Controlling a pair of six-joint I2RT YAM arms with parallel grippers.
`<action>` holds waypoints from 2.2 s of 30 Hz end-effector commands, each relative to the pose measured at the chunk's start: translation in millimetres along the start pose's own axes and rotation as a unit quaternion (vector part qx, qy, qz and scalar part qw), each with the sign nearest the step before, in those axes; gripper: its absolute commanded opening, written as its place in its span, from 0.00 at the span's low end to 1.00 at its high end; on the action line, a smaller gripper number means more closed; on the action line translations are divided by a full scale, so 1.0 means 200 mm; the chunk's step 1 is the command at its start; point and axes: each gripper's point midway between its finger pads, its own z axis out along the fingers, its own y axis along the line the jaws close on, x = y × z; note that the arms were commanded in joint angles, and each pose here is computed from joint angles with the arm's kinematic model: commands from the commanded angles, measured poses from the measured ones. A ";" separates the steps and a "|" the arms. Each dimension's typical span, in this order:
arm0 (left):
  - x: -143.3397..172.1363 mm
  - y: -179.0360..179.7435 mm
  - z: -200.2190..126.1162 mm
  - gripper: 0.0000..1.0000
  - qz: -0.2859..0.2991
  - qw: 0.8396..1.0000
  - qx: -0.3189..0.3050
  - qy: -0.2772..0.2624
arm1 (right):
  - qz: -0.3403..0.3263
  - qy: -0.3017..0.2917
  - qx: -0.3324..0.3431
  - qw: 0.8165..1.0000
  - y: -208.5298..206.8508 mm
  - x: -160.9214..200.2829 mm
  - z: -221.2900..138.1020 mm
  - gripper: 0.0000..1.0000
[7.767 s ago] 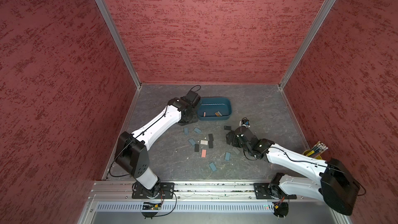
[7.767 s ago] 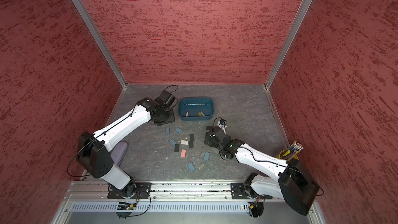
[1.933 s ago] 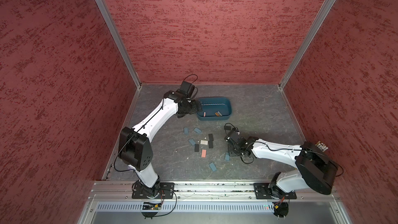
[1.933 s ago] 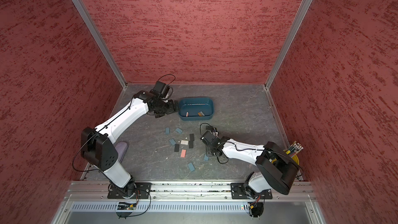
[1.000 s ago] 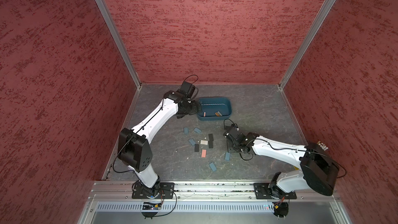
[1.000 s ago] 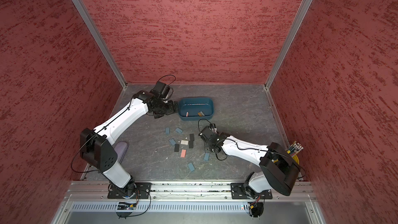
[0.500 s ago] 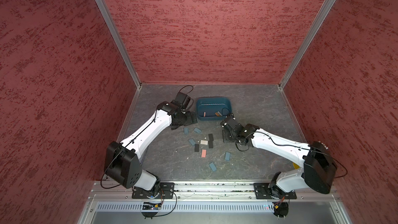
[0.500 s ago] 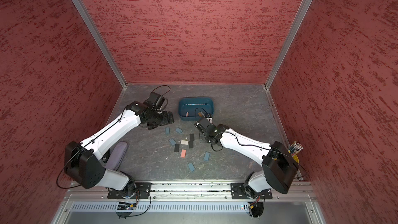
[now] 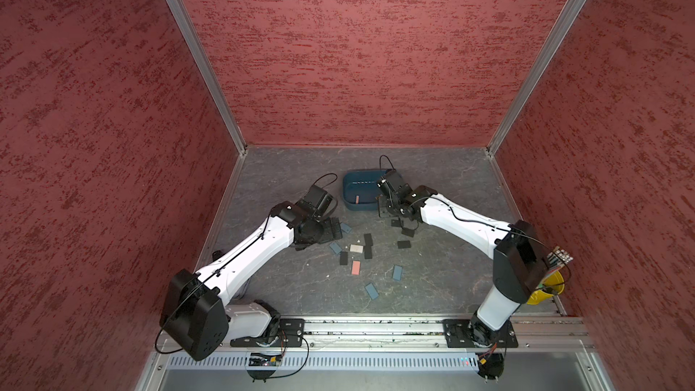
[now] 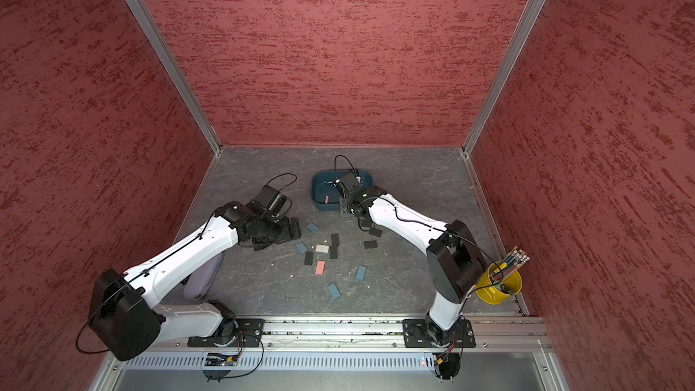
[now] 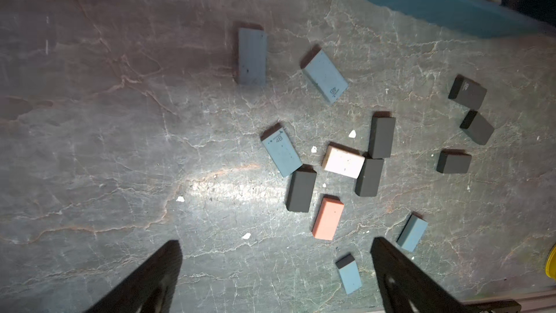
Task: Put the eraser in the storage box
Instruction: Place the eraser in the storage box, then pick up the eraser from the center of the board.
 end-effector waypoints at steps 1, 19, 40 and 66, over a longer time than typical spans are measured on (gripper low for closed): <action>0.03 -0.01 0.01 1.00 -0.011 1.000 0.004 -0.010 | -0.004 0.005 -0.011 1.000 0.00 -0.07 0.06 0.18; 0.24 -0.10 0.15 1.00 0.018 1.000 -0.015 0.014 | 0.018 0.035 0.013 0.999 -0.14 -0.15 0.38 0.25; 0.34 -0.25 0.28 1.00 0.048 0.998 -0.027 0.034 | 0.026 0.017 0.001 1.000 -0.13 -0.20 0.36 0.53; 0.47 -0.35 0.42 0.90 0.092 0.992 -0.066 0.053 | 0.111 -0.164 -0.038 0.979 -0.30 -0.27 -0.44 0.99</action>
